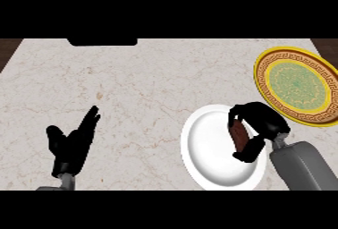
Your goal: Pick the sweet potato from the plate and place it in the plate
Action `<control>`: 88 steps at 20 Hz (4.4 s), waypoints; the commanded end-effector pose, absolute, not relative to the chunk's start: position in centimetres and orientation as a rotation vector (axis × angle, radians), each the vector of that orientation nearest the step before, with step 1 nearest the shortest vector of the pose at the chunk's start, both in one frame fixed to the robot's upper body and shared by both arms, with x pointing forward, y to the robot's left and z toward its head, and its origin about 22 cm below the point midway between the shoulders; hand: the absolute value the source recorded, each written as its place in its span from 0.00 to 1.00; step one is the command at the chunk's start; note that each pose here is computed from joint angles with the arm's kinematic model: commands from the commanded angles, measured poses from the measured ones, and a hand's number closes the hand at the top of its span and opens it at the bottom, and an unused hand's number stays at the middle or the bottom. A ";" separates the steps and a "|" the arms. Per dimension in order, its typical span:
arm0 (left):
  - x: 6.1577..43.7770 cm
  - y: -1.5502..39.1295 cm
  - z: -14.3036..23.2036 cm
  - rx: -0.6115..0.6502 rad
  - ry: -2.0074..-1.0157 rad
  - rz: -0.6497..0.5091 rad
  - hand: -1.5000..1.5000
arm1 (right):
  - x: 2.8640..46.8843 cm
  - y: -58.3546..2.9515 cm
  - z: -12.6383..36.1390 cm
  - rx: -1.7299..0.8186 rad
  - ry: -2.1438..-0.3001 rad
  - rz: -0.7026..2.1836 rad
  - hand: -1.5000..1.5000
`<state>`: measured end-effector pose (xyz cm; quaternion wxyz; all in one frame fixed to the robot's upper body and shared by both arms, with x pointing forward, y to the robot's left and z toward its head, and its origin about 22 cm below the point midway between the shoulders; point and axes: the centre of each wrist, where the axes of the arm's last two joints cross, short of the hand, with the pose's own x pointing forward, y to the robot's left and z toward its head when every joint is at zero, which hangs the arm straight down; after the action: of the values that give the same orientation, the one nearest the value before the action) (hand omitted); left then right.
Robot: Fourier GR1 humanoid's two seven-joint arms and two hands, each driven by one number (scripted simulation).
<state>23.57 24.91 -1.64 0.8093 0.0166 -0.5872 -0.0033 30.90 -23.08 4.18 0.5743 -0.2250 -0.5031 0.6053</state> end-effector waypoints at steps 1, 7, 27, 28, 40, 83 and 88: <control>23.1 25.0 -2.3 0.030 -1.212 0.010 0.50 | 32.9 -24.8 5.3 -0.812 -1.053 1.011 1.00; 23.1 24.5 -2.1 0.002 -1.212 -0.030 0.50 | 35.9 -21.8 12.0 -1.221 -1.171 0.462 1.00; 24.5 23.3 -1.7 -0.033 -1.220 -0.049 0.50 | 40.5 -18.2 11.4 -1.687 -1.109 -0.499 1.00; 24.5 23.1 -2.1 -0.018 -1.199 -0.047 0.50 | 40.9 -19.1 11.2 -1.716 -1.074 -0.497 1.00; 22.5 23.5 -3.0 -0.009 -1.193 -0.022 0.50 | 40.4 -31.9 8.1 -1.879 -0.970 -0.608 1.00; 22.6 24.6 -3.8 0.019 -1.171 0.003 0.50 | 25.7 -35.7 -1.4 -1.167 -1.359 -0.722 0.00; 24.0 24.0 -3.3 -0.001 -1.187 0.021 0.50 | 23.4 -33.3 -0.6 -1.207 -1.307 -0.653 0.00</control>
<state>23.50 24.50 -2.19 0.8127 0.0067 -0.5826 -0.0006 25.46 -35.27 -0.68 0.5723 -0.5184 -0.5615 -0.2974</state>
